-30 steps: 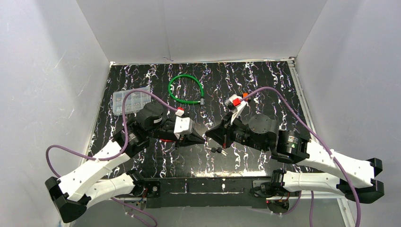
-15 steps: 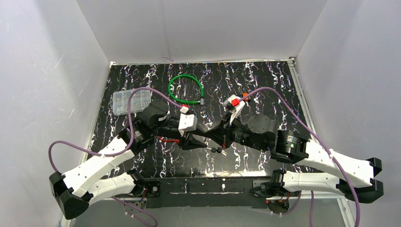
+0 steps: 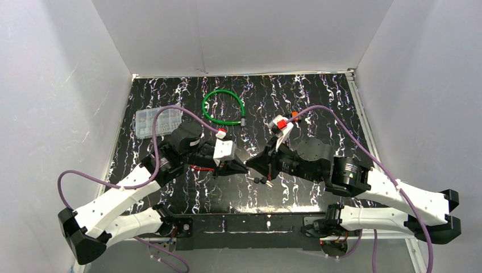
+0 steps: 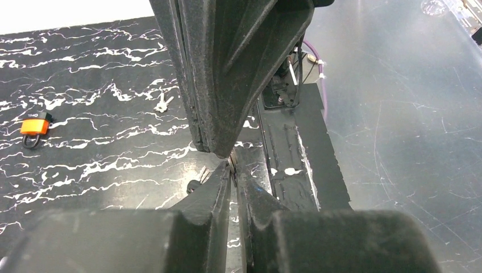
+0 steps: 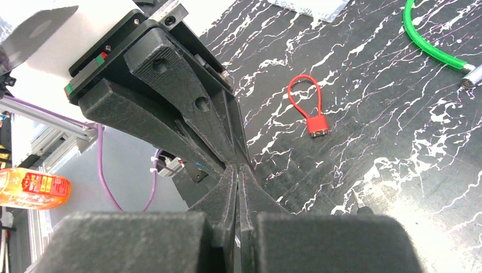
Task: Unlock with the key
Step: Pick up the key from the center of the board.
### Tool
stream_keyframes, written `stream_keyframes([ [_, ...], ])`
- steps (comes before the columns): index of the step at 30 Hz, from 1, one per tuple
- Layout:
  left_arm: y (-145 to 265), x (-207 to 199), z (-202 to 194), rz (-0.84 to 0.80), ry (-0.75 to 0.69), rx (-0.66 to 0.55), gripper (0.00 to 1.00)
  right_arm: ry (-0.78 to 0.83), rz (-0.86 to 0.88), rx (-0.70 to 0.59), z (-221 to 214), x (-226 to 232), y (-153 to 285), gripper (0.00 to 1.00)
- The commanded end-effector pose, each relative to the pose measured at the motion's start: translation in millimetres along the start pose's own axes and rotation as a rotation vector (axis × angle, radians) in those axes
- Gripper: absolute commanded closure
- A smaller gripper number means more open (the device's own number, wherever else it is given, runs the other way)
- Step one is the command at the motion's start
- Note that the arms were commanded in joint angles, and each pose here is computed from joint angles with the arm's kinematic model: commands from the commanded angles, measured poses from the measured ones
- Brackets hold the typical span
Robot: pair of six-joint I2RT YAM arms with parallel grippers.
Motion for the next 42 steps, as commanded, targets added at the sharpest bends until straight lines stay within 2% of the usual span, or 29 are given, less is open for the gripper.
stream_keyframes([
  [1,8.4,-14.4,17.1,-0.053,-0.062,-0.009,0.98,0.004,-0.027,0.008,-4.6,-5.1,2.4,0.99],
  [5,9.2,-20.3,19.9,-0.086,-0.036,-0.01,1.0,0.003,-0.035,0.013,-6.7,-6.0,-0.7,0.97],
  [7,9.5,-22.4,20.3,-0.097,-0.027,-0.009,1.0,0.003,-0.031,0.012,-6.4,-5.4,-1.5,0.92],
  [12,10.1,-25.6,22.2,-0.109,0.021,-0.004,1.0,-0.006,-0.022,-0.001,-7.5,-5.6,5.2,0.55],
  [14,9.0,-24.9,23.7,-0.104,0.055,-0.004,1.0,-0.016,-0.012,-0.031,-6.2,-5.9,12.7,0.48],
  [16,8.1,-24.5,27.4,-0.104,0.084,-0.015,1.0,-0.025,0.009,-0.074,-4.9,-5.2,20.1,0.46],
  [20,4.4,-23.9,36.6,-0.116,0.146,-0.04,1.0,-0.035,0.07,-0.147,-1.0,-0.1,30.2,0.46],
  [29,0.7,-16.6,42.1,-0.098,0.191,-0.044,1.0,-0.005,0.128,-0.177,6.4,6.5,36.2,0.46],
  [33,-0.5,-14.7,44.0,-0.092,0.192,-0.045,1.0,0.015,0.124,-0.149,7.7,8.1,26.5,0.49],
  [37,0.1,-14.4,45.5,-0.09,0.185,-0.043,1.0,0.028,0.108,-0.121,7.6,8.0,16.3,0.59],
  [42,1.5,-17.5,43.3,-0.104,0.184,-0.031,1.0,0.02,0.073,-0.157,12.3,3.5,17.2,0.81],
])
Point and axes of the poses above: each gripper's point midway between its finger pads, its own y axis back along the fingers, its own x axis along the line the jaws close on, z = x × y, the point moved 5 cm from there along y, back along the fingers, and after that the axes turned 13 degrees about y, right-handed, at the moved point
